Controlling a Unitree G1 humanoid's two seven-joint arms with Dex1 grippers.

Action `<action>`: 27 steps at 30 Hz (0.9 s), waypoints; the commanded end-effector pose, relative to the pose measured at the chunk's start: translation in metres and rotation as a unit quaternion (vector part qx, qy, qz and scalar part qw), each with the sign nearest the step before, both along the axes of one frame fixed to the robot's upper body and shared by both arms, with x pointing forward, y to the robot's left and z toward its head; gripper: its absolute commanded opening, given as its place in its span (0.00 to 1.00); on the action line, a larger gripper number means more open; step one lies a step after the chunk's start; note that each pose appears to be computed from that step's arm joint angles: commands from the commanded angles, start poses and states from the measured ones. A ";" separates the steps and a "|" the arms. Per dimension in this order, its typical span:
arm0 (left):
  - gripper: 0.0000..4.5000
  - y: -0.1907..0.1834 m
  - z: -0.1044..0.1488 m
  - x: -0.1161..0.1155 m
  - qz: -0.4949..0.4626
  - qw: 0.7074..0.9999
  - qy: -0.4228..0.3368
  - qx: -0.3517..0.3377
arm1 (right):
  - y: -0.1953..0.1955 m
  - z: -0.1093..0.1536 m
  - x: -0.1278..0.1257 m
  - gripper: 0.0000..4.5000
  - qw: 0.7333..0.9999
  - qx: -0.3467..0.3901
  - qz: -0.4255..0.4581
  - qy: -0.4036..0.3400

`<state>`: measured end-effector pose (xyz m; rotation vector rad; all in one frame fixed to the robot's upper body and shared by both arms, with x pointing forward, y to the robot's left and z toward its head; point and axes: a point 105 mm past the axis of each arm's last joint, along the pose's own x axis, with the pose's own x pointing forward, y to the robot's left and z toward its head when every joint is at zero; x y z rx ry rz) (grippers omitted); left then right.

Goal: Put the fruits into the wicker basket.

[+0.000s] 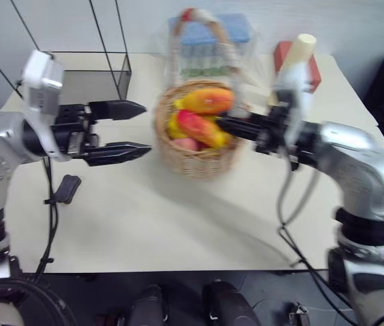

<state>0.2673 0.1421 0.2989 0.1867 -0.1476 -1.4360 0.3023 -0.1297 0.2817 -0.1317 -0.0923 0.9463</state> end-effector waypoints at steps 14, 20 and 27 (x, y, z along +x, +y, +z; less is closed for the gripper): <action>0.96 -0.032 0.005 0.004 -0.103 0.995 -0.007 0.004 | -0.126 -0.045 -0.028 0.27 0.977 0.028 -0.211 -0.016; 0.96 -0.028 0.005 0.007 -0.102 0.995 -0.002 0.006 | -0.151 -0.045 -0.062 0.71 0.974 0.036 -0.224 0.003; 0.96 -0.014 0.003 0.015 -0.081 0.997 0.011 0.009 | -0.195 -0.028 -0.135 0.91 0.968 0.032 -0.237 0.082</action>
